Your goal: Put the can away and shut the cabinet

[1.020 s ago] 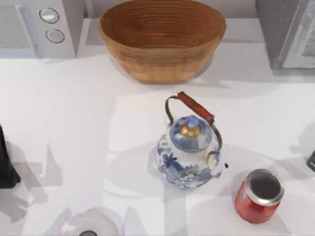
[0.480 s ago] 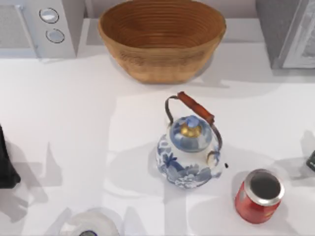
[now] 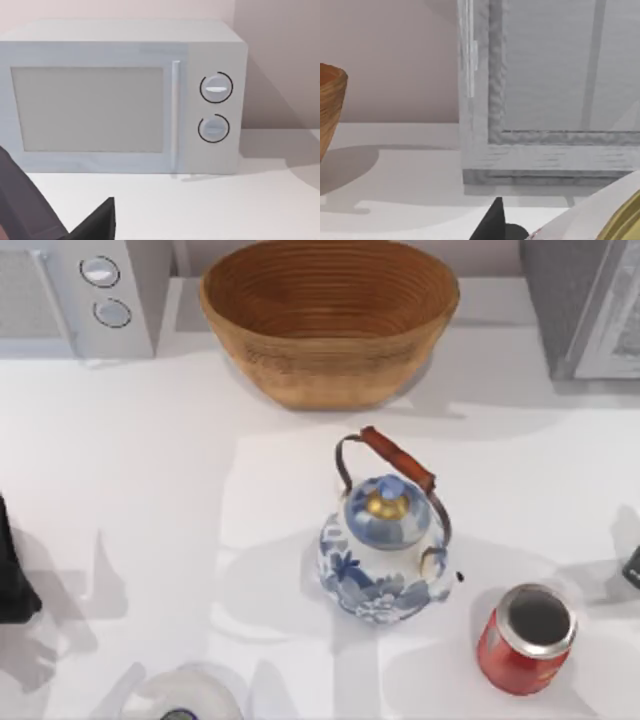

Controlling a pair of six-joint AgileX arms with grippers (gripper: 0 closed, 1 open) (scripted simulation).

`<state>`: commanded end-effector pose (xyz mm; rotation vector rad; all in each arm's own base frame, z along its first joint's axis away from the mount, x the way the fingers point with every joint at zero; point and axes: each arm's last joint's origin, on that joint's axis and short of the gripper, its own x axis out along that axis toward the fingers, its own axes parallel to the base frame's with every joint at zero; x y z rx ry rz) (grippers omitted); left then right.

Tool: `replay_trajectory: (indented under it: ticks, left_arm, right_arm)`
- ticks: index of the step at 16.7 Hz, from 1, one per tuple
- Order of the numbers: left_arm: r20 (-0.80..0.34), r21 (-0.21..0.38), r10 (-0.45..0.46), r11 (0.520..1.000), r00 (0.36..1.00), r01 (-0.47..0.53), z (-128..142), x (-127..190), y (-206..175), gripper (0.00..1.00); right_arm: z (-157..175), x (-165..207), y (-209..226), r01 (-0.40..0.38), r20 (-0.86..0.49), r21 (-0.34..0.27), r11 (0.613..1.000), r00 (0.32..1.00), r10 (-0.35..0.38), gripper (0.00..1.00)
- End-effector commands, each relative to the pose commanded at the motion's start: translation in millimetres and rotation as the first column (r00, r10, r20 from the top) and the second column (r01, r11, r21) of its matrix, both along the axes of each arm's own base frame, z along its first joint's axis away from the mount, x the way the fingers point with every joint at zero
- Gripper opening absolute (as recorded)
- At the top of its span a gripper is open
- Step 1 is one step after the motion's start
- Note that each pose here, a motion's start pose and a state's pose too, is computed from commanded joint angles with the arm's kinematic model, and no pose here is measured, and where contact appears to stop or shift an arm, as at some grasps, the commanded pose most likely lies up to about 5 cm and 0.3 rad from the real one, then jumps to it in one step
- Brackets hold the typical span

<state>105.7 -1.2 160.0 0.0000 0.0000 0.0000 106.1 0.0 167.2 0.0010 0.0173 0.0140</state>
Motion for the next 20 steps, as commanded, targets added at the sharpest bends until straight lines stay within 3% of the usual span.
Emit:
replay_trajectory:
  ticks: [5, 14, 17, 20]
  left_arm:
    - [0.000, 0.000, 0.000, 1.000, 1.000, 0.000, 0.0, 0.0, 0.0, 1.00]
    - [0.000, 0.000, 0.000, 1.000, 1.000, 0.000, 0.0, 0.0, 0.0, 1.00]
    - [0.000, 0.000, 0.000, 1.000, 1.000, 0.000, 0.0, 0.0, 0.0, 1.00]
    - [0.000, 0.000, 0.000, 1.000, 1.000, 0.000, 0.0, 0.0, 0.0, 1.00]
  right_arm:
    - [63.0, 8.1, 6.6, -0.042, -0.058, -0.005, 0.999, 0.997, 0.042, 0.00]
    - [279.5, 85.6, 26.6, -0.002, 0.001, -0.012, 1.000, 1.000, 0.002, 0.00]
    - [318.3, 117.1, 36.7, 0.002, 0.014, -0.007, 1.000, 1.000, -0.002, 0.00]
    - [336.6, 140.3, 44.1, 0.009, 0.014, -0.002, 1.000, 1.000, -0.009, 0.00]
